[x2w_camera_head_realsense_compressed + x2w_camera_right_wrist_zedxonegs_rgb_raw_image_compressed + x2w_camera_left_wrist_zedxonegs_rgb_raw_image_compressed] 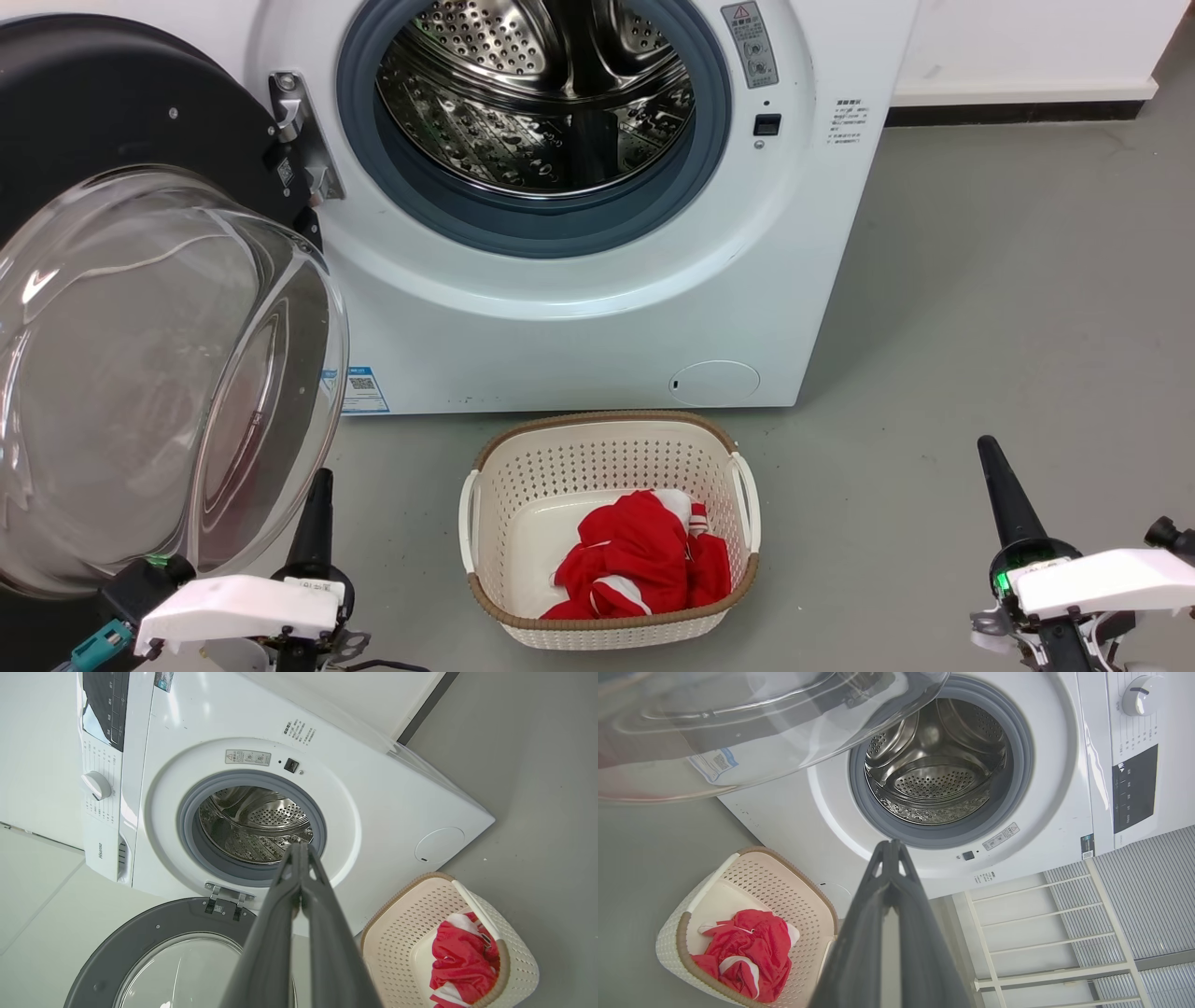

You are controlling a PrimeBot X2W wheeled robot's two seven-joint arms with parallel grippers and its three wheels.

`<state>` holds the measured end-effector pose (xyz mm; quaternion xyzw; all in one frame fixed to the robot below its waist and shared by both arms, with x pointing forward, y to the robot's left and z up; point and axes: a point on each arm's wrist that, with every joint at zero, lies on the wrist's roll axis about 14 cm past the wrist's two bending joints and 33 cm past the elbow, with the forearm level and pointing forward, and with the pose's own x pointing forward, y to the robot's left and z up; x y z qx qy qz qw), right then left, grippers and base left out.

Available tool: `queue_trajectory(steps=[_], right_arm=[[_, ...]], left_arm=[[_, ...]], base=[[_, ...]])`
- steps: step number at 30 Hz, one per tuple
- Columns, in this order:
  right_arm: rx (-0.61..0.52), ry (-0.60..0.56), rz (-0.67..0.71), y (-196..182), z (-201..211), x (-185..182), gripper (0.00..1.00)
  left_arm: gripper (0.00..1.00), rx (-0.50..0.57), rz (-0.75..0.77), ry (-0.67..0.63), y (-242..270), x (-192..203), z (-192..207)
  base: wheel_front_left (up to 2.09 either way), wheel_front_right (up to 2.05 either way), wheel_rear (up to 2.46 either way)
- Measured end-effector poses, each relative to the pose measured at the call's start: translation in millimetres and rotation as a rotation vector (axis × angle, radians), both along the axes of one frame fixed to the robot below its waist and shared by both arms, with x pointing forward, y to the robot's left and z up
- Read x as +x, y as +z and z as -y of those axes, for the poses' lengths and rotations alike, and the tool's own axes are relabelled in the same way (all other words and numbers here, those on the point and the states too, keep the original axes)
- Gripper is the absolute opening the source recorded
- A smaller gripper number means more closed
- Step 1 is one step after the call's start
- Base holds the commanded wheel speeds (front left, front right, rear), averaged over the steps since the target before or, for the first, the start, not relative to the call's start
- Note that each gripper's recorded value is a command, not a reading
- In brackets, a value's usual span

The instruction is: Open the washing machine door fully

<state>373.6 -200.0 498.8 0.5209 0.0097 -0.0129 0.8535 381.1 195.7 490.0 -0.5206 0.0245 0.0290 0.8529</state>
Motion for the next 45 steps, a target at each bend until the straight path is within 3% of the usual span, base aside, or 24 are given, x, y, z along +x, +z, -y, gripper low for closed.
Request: queue_trajectory(steps=[45], right_arm=[[0.389,-0.002,0.014,3,1,11,0.0]], left_arm=[[0.0,-0.392,0.045,-0.003,10,5,-3]], base=[[0.0,0.0,0.0]])
